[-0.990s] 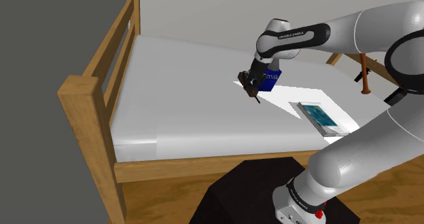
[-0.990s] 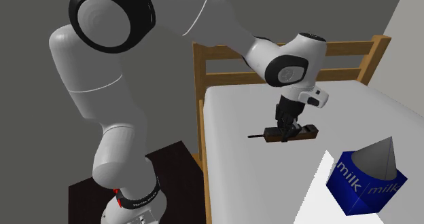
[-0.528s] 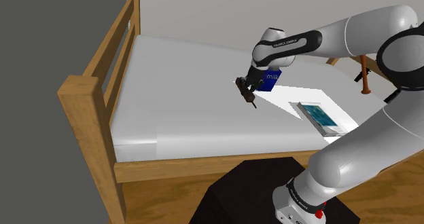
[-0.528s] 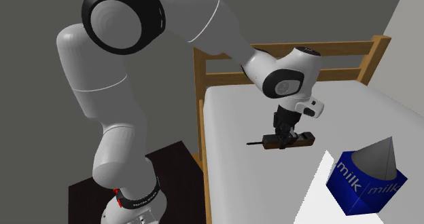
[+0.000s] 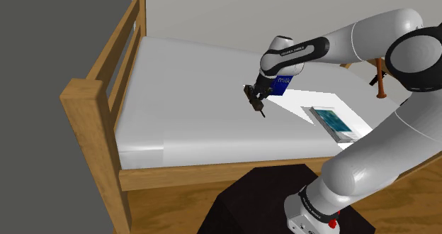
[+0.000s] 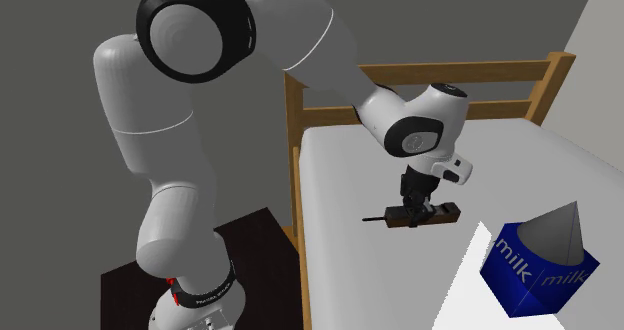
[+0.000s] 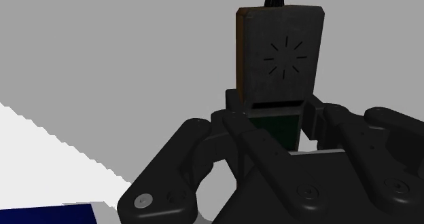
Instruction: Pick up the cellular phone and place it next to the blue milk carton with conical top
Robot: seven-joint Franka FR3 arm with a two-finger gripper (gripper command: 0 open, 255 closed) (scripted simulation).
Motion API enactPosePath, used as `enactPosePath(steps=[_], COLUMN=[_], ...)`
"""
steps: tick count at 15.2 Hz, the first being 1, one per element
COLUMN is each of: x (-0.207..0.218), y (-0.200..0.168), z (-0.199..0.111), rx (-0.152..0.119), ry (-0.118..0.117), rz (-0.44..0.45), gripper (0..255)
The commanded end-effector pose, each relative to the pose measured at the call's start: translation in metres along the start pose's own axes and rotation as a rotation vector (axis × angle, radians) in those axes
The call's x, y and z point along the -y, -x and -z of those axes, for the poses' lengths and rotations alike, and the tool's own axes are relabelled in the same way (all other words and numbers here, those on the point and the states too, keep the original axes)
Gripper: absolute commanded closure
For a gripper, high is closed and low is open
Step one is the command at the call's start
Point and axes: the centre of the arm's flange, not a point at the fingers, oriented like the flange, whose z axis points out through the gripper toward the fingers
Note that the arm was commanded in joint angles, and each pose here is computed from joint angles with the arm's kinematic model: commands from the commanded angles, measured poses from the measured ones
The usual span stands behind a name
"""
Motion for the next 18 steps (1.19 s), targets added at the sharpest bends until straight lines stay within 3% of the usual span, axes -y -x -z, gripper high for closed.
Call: enactPosePath(steps=[1,4,5,10,14,18], x=[0.000,0.000,0.000,0.000,0.000,0.000], y=[0.000,0.000,0.000,0.000,0.000,0.000], z=[0.000,0.000,0.000,0.000,0.050,0.050], rx=[-0.001,-0.001,-0.001,-0.001,-0.001,-0.001], ry=[0.000,0.000,0.000,0.000,0.000,0.000], rz=[0.000,0.000,0.000,0.000,0.000,0.000], gripper=[255,255,0,0,0,0])
